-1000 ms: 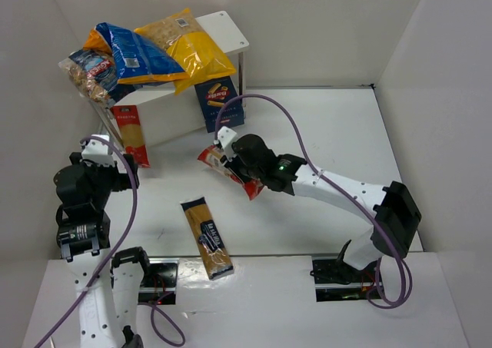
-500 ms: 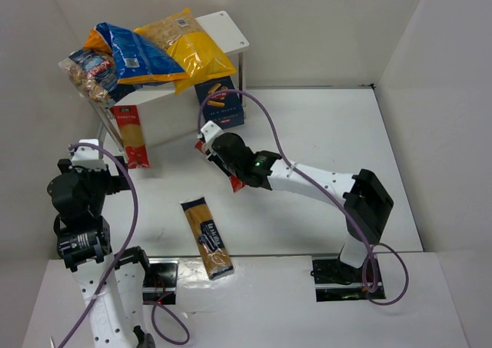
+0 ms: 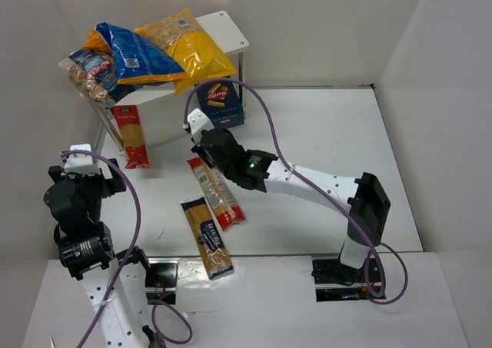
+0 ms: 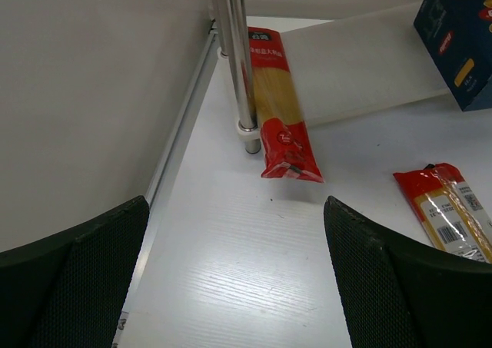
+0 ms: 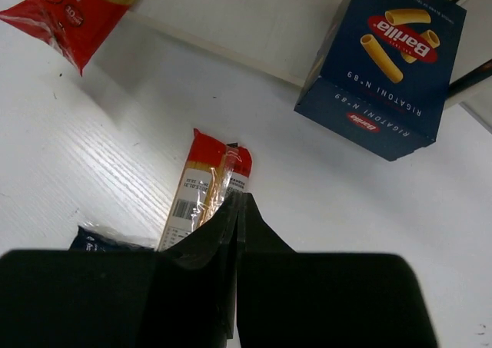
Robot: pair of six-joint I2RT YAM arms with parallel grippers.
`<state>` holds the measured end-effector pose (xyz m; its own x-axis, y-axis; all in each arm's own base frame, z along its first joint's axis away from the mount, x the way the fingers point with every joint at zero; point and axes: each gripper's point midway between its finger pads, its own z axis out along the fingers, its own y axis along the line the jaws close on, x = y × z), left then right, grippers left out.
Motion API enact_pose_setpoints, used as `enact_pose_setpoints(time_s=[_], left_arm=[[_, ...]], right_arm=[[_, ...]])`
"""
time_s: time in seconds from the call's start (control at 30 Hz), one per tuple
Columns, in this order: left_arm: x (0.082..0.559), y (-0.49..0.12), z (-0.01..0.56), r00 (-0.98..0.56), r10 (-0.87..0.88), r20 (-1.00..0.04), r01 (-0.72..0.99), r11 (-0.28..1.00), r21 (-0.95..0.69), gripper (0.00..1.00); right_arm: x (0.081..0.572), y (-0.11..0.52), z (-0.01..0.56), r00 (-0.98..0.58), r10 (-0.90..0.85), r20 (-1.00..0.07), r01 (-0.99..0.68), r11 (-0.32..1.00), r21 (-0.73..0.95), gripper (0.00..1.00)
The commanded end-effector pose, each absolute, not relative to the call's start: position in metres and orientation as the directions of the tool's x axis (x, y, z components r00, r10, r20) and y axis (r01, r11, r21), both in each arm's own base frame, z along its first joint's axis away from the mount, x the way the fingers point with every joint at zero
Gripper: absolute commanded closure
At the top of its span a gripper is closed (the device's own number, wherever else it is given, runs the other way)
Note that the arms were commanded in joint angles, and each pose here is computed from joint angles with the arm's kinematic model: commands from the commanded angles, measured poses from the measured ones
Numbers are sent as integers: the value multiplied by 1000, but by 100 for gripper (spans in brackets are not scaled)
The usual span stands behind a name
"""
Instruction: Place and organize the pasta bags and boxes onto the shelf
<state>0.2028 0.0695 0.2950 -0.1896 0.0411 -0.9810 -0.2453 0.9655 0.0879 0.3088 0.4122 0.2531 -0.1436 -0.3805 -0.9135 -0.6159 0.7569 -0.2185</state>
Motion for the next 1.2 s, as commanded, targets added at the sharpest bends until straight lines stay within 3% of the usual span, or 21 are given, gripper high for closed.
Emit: enact_pose_setpoints(time_s=[0.0,0.1,0.13,0.17,0.23,0.27,0.47,0.63,0.87,1.17], left_arm=[[201,75,307,-141,57,-988,-277,956,95,0],[203,74,303,-147,53,-988,-268,959,92,0],[203,73,303,-146,54,-988,-259,962,91,0],[204,71,303,-145,54,-988,-249,964,89,0],[204,70,303,-146,63,-987,-239,966,97,0],[205,68,303,-145,63,-987,-230,968,96,0],[207,69,298,-161,55,-985,-229,969,91,0],[209,67,296,-169,59,-984,-206,974,94,0],[217,67,284,-216,42,-975,-176,981,81,0],[219,66,283,-223,38,-974,-167,983,76,0]], right_arm=[[313,415,301,-80,-279,-957,-596,783,-178,100],[298,417,272,-116,-358,-927,-656,728,-199,100],[292,414,249,-148,-399,-905,-676,709,-202,63],[287,413,237,-160,-423,-892,-695,690,-202,33],[275,404,205,-194,-490,-850,-731,650,-208,4],[274,398,194,-219,-505,-835,-735,648,-199,0],[291,341,91,-500,-551,-668,-711,701,-46,0],[285,334,54,-563,-571,-597,-721,692,18,0],[258,361,55,-621,-546,-562,-747,629,214,0],[253,362,67,-658,-464,-593,-706,653,273,0]])
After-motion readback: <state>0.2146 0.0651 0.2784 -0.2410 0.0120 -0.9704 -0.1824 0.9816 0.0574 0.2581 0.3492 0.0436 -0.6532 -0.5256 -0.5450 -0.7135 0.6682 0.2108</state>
